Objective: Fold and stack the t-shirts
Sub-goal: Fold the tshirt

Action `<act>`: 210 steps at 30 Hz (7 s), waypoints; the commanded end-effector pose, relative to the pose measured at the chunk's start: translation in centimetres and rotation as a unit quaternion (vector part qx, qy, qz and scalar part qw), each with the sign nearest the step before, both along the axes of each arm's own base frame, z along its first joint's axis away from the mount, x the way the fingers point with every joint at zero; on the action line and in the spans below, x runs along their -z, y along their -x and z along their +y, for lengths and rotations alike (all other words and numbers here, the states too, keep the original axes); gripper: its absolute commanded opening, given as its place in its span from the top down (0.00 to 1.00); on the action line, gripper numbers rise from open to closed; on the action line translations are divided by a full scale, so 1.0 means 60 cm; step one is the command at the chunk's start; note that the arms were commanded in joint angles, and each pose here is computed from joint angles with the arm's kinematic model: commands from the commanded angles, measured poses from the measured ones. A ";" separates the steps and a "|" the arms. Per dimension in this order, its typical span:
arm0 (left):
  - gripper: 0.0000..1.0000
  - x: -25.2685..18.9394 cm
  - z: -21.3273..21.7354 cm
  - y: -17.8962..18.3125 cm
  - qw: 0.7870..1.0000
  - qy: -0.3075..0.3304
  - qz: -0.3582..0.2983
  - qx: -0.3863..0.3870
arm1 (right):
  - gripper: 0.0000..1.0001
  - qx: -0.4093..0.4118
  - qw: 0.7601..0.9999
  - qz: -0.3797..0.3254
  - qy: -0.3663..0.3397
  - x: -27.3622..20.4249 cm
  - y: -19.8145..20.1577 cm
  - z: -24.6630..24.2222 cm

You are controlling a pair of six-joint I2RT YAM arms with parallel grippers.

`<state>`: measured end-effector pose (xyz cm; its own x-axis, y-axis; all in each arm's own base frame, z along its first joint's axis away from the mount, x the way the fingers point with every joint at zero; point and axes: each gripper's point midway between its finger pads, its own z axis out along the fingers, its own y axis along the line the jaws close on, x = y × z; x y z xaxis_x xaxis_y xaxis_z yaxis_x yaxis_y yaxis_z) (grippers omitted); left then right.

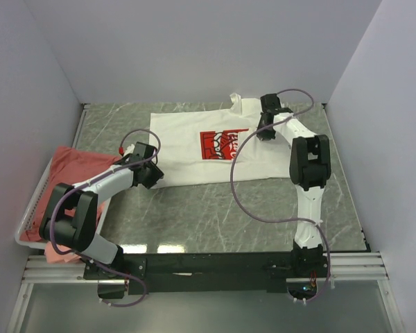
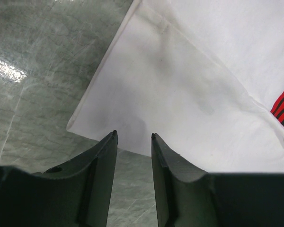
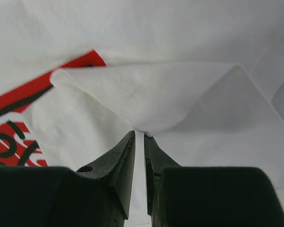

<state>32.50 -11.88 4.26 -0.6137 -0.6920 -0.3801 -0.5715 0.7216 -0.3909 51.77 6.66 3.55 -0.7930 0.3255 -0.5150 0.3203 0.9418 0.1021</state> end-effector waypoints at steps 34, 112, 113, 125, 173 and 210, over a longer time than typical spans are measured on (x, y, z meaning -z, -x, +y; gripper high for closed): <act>0.57 -0.068 -0.016 -0.037 0.998 0.025 -0.046 0.027 | 0.47 0.069 0.991 -0.052 -0.106 -0.055 0.004 -0.014; 0.57 -0.056 -0.016 -0.050 0.999 0.020 -0.035 0.029 | 0.99 0.202 0.943 -0.107 -0.243 -0.025 -0.057 -0.033; 0.57 -0.054 -0.016 -0.049 0.999 0.019 -0.033 0.029 | 1.00 0.199 0.942 -0.115 -0.244 -0.036 -0.065 -0.032; 0.57 -0.057 -0.015 -0.053 0.999 0.014 -0.030 0.032 | 1.00 0.197 0.930 -0.177 -0.255 -0.079 -0.135 -0.072; 0.78 0.055 0.064 -0.081 0.995 -0.038 0.061 -0.073 | 0.34 0.300 0.939 -0.012 -0.167 0.040 0.261 -0.173; 0.52 0.010 0.053 0.013 0.994 -0.038 0.028 -0.097 | 0.33 0.302 0.945 -0.027 -0.125 -0.016 0.315 -0.210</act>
<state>30.63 -9.07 3.35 -0.5396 -0.7573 -0.3679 -0.7109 0.6439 -0.2827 32.16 -4.82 3.83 -0.4054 0.8395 -0.3618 0.7780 0.5247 0.3456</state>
